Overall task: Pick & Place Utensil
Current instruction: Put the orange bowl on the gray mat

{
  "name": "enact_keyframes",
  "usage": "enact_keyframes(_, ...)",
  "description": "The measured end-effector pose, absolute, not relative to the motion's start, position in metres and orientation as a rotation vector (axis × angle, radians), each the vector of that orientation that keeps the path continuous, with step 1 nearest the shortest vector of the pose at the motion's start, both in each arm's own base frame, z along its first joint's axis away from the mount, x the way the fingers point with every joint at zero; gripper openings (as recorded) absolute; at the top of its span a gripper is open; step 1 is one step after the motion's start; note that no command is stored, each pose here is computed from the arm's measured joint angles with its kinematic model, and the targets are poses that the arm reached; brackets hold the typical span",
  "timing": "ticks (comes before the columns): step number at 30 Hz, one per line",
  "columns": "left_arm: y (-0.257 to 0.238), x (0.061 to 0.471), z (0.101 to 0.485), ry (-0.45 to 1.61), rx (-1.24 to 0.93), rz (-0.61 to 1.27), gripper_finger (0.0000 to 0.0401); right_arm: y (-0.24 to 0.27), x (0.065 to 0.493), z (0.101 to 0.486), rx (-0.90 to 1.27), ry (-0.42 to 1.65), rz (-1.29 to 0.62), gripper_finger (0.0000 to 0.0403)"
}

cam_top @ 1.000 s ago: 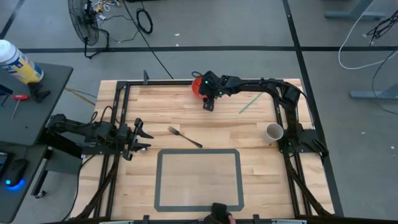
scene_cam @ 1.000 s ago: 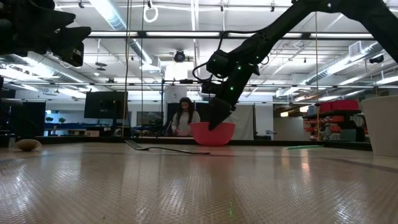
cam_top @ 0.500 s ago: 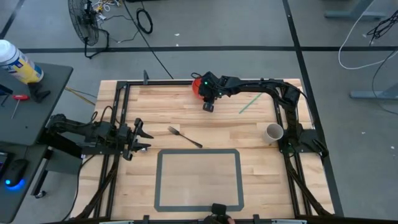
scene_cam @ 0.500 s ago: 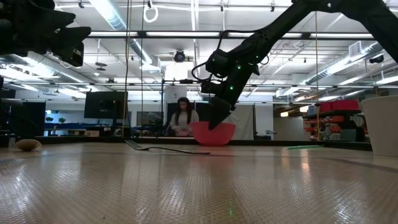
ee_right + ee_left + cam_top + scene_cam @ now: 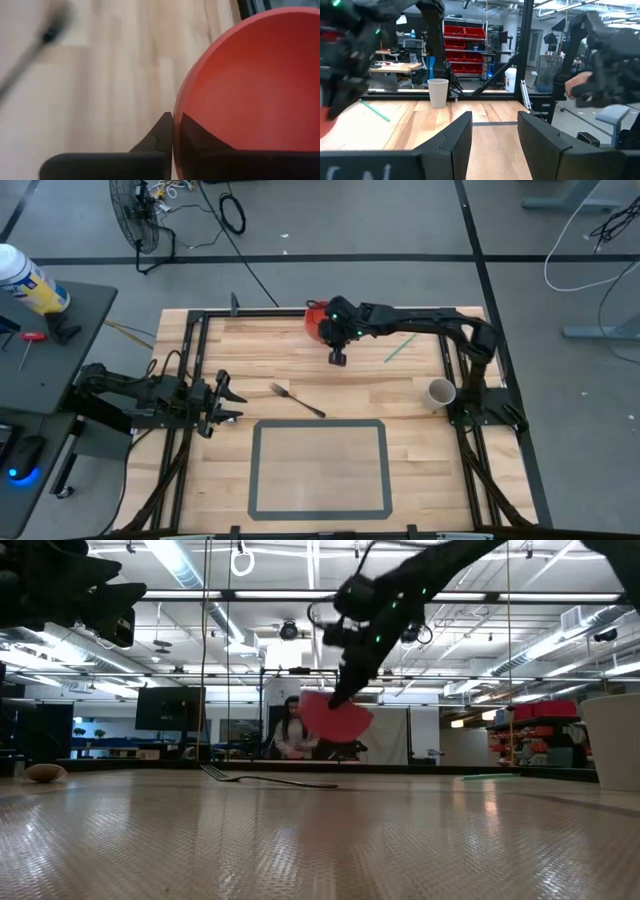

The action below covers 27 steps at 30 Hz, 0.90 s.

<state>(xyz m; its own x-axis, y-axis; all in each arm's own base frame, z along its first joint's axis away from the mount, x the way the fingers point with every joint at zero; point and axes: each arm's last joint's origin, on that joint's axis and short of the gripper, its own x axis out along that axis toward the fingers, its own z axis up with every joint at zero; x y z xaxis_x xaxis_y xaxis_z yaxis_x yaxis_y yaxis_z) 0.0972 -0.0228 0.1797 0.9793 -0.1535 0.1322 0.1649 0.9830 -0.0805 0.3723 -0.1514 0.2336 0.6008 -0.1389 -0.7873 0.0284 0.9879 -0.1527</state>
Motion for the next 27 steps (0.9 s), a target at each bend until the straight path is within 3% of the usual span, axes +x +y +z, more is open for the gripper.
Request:
enact_keyframes(9, -0.023, 0.097, 0.18, -0.126, -0.092, -0.161, 0.0163, -0.083, 0.354, 0.291, -0.081, 0.747, 0.362, 0.0005)
enact_keyframes(13, -0.023, 0.097, 0.18, -0.126, -0.091, -0.161, 0.0163, -0.06, 0.341, 0.314, -0.081, 0.68, 0.474, 0.0004)
enact_keyframes(21, -0.023, 0.097, 0.18, -0.126, -0.091, -0.161, 0.0163, -0.022, 0.33, 0.332, -0.028, 0.684, 0.524, 0.0002)
enact_keyframes(27, -0.023, 0.097, 0.18, -0.126, -0.091, -0.161, 0.0163, 0.015, 0.332, 0.329, -0.082, 0.744, 0.447, 0.0002)
